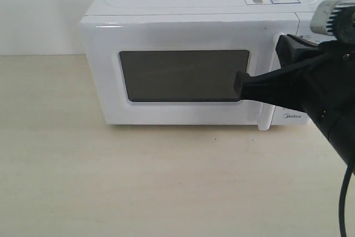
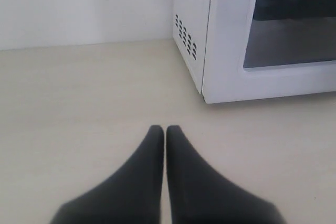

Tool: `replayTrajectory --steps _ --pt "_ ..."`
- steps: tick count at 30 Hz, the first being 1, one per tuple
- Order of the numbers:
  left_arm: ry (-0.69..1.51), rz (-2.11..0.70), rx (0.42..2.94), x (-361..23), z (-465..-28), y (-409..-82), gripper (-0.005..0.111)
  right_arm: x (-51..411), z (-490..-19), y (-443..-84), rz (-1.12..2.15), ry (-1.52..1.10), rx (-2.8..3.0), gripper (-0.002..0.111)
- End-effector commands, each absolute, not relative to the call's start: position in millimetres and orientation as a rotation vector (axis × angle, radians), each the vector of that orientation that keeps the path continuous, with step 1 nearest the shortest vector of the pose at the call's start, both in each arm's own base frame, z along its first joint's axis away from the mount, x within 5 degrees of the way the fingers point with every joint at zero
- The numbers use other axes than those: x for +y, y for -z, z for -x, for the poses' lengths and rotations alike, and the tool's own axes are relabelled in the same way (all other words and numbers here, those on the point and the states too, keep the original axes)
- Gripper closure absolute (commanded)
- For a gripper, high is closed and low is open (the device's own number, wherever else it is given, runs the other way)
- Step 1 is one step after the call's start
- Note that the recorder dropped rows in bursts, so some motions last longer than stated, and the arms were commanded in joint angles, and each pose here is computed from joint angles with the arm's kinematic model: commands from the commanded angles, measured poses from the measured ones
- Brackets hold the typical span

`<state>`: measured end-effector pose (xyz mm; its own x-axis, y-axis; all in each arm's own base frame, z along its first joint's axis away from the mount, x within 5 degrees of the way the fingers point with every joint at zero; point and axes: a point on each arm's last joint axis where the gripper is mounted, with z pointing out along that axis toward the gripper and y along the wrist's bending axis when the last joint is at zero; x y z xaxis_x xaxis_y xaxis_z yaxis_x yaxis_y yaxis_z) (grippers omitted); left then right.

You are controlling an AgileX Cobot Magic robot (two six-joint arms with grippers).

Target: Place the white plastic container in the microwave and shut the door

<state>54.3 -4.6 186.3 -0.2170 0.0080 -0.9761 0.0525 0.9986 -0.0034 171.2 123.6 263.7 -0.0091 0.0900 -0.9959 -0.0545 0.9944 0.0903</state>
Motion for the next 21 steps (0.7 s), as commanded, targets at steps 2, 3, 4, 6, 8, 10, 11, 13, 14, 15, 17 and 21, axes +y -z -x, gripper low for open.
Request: replayTrajectory --steps 2,3,4,6,8,10,11,13,14,15,17,21 --pt "0.032 -0.067 1.792 -4.9 -54.1 -185.2 0.103 122.6 -170.4 -263.9 -0.025 -0.111 1.57 0.108" --pt "0.045 -0.056 1.792 -5.2 -54.1 -185.3 0.103 122.6 -170.4 -263.9 -0.025 -0.111 1.57 0.108" --pt "0.062 -0.044 1.791 -5.7 -54.0 -185.3 0.103 122.6 -170.4 -263.9 -0.025 -0.111 1.57 0.108" --pt "0.11 -0.009 1.79 -6.9 -54.0 -185.6 0.103 122.6 -170.4 -263.9 -0.025 -0.111 1.57 0.108" --pt "0.14 0.025 1.79 -7.1 -54.0 -185.6 0.103 122.6 -170.4 -263.9 -0.025 -0.111 1.57 0.108" --pt "0.129 0.021 1.791 -6.6 -54.0 -185.5 0.103 122.6 -170.4 -263.9 -0.025 -0.111 1.57 0.108" --pt "0.114 0.011 1.792 -6.2 -54.0 -185.4 0.103 122.6 -170.4 -263.9 -0.025 -0.111 1.57 0.108" --pt "0.072 -0.015 1.792 -4.8 -54.1 -185.4 0.103 122.6 -170.4 -263.9 -0.025 -0.111 1.57 0.108" --pt "0.067 -0.011 1.793 -4.4 -54.1 -185.3 0.103 122.6 -170.4 -263.9 -0.025 -0.111 1.57 0.108" --pt "0.07 -0.003 1.793 -4.2 -54.1 -185.3 0.103 122.6 -170.4 -263.9 -0.025 -0.111 1.57 0.108" --pt "0.072 -0.001 1.789 -4.1 -54.2 -185.6 0.103 122.6 -170.4 -263.9 -0.025 -0.111 1.57 0.108" --pt "0.072 -0.001 1.789 -4.1 -54.2 -185.6 0.103 122.6 -170.4 -263.9 -0.025 -0.111 1.57 0.108"
